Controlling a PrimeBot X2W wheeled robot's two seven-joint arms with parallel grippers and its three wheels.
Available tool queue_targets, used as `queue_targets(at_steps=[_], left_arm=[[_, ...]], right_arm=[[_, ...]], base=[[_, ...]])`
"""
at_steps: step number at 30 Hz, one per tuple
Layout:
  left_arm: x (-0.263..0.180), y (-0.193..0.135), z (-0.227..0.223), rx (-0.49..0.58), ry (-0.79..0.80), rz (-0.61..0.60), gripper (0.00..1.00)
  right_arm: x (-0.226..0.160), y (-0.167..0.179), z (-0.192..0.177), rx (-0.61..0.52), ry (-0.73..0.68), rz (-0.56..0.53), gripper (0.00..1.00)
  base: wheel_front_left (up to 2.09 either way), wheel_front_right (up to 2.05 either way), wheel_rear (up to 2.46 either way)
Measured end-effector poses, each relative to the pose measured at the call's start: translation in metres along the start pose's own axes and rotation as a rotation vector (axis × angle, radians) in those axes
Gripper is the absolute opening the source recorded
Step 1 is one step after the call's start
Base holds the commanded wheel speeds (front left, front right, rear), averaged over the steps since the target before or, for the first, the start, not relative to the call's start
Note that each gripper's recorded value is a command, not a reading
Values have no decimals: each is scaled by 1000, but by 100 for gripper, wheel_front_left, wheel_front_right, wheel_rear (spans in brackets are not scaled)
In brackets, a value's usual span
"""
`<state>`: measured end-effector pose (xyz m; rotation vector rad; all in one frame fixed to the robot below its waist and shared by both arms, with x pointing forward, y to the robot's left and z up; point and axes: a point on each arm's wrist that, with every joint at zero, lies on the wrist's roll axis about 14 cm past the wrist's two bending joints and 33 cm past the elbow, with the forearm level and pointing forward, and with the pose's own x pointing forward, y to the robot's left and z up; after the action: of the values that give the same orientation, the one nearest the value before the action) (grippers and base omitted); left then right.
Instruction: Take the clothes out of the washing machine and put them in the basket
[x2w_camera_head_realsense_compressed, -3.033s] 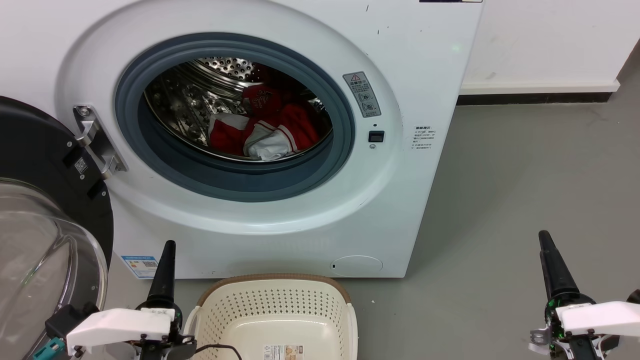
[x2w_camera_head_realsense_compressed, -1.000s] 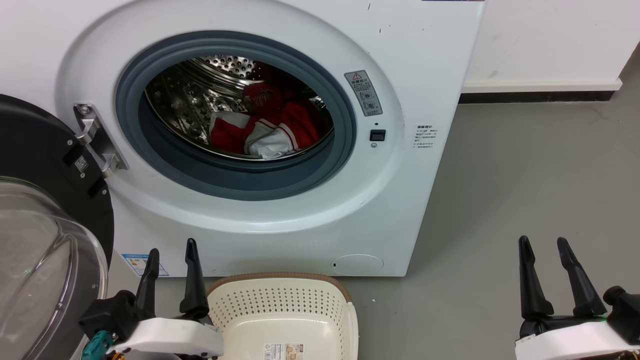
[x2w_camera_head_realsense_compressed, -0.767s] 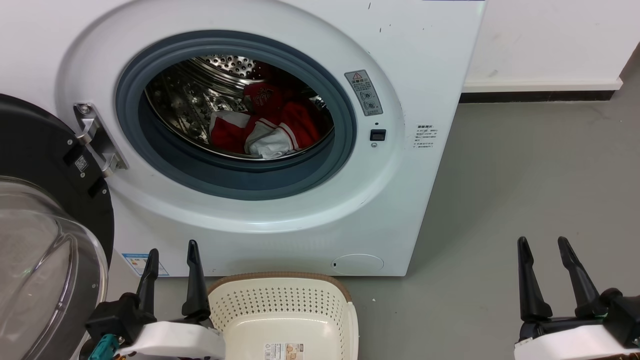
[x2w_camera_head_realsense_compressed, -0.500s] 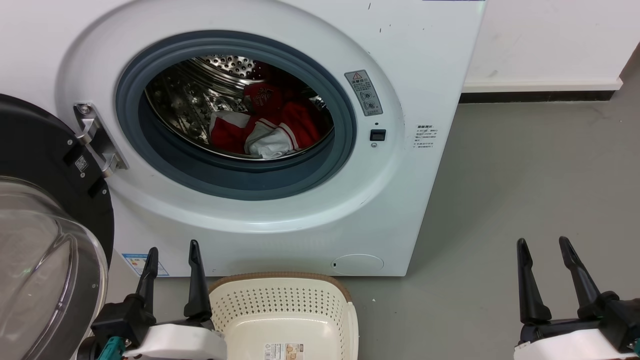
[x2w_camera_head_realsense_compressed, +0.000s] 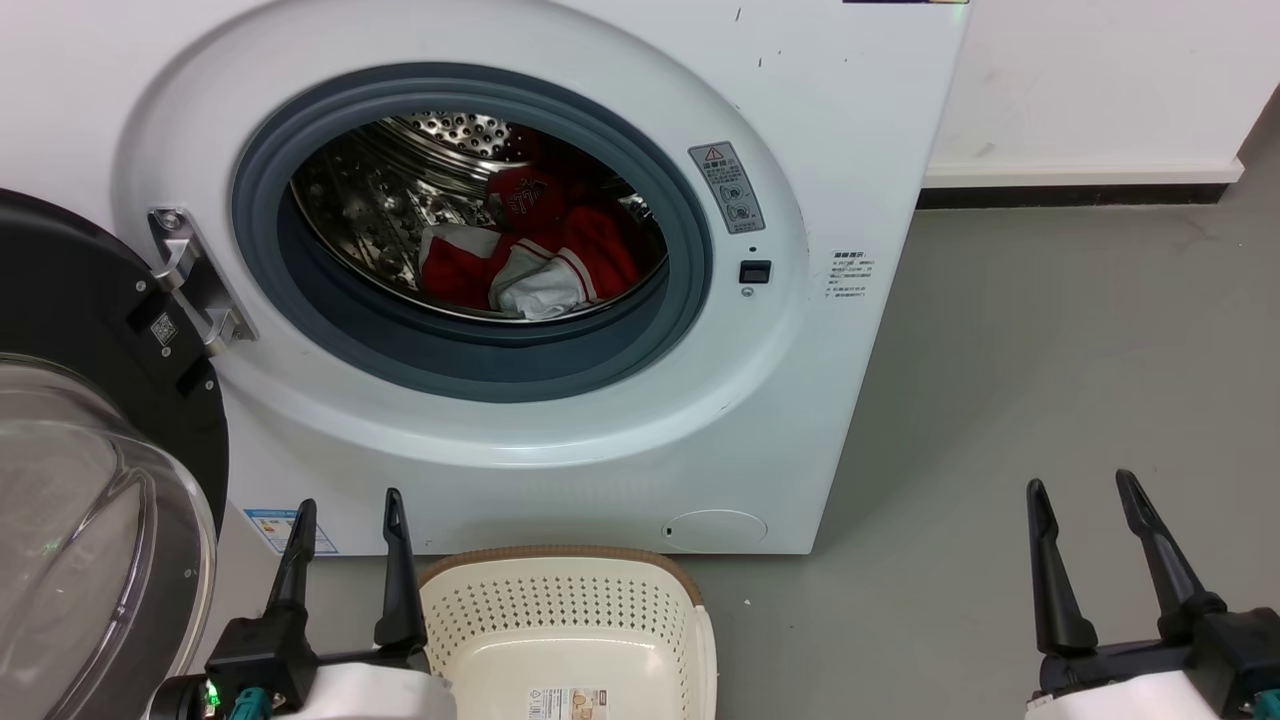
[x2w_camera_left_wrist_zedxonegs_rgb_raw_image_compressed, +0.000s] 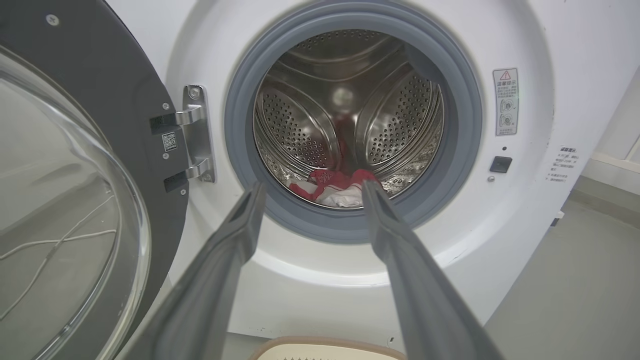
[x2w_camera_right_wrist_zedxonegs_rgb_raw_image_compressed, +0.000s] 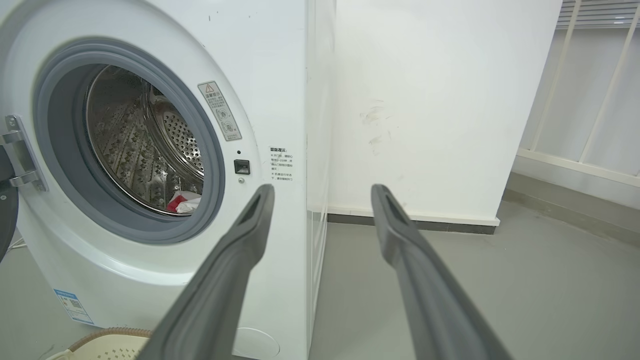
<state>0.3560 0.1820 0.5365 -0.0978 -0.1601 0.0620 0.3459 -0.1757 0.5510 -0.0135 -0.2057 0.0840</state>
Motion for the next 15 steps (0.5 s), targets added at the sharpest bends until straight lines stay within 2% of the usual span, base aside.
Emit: queue_targets(at_steps=[15], left_arm=[[-6,-3,-1,85,-15,-14,100]], right_arm=[[-5,-1,2,-60,-14,5,100]], base=[[0,0,0]])
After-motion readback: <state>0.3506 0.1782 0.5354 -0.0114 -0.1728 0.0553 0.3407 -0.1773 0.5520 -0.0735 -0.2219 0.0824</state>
